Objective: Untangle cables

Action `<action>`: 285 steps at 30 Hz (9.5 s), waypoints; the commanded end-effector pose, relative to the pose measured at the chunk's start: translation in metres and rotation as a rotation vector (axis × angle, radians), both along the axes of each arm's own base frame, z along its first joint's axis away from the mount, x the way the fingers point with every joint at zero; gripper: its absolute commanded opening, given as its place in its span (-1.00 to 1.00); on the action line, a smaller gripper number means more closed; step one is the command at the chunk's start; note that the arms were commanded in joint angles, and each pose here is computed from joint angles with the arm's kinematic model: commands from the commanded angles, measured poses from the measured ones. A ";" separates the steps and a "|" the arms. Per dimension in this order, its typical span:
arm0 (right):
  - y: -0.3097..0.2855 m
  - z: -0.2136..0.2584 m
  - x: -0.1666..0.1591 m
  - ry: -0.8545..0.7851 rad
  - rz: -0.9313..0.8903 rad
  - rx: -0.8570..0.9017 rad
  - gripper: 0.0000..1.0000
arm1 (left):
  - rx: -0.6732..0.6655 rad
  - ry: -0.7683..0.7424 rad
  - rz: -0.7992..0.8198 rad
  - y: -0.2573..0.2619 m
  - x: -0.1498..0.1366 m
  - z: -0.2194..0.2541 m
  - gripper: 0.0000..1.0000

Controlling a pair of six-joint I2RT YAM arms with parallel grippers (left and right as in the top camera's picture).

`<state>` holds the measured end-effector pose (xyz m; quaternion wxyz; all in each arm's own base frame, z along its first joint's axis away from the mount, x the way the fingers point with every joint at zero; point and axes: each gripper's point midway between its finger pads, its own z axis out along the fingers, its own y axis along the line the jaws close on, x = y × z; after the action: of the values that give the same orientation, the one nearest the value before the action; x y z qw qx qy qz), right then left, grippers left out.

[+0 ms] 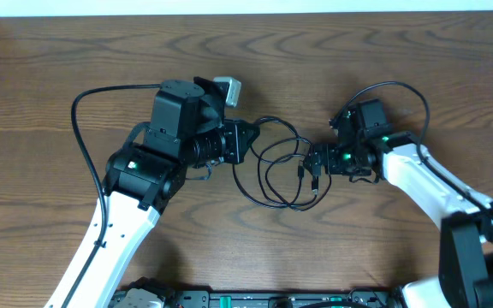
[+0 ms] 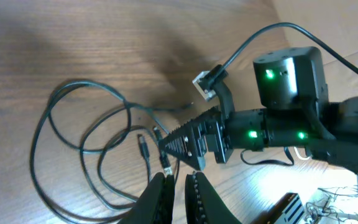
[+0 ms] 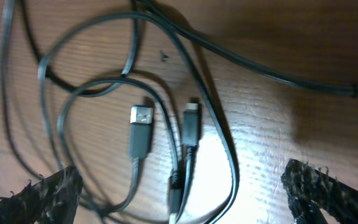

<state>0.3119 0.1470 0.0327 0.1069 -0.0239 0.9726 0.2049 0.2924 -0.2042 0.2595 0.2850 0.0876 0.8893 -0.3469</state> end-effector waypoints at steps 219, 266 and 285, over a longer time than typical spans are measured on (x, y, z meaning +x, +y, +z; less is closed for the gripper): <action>0.008 0.203 0.004 -0.487 0.513 0.007 -0.99 | -0.307 -0.518 -0.681 -0.078 -0.044 0.083 -0.85; -0.222 0.382 0.026 -0.698 -0.457 -0.349 -0.98 | 0.029 -0.224 -0.552 -0.050 -0.028 -0.021 -0.25; -0.371 0.249 0.116 -0.423 -0.673 -0.419 -0.98 | 0.037 -0.176 -0.555 -0.047 -0.034 -0.037 -0.40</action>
<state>0.4386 -0.1847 0.2700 0.3409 0.1930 0.9197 -0.0264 0.2610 -0.2542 0.2372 0.2694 0.3660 0.8007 -0.3903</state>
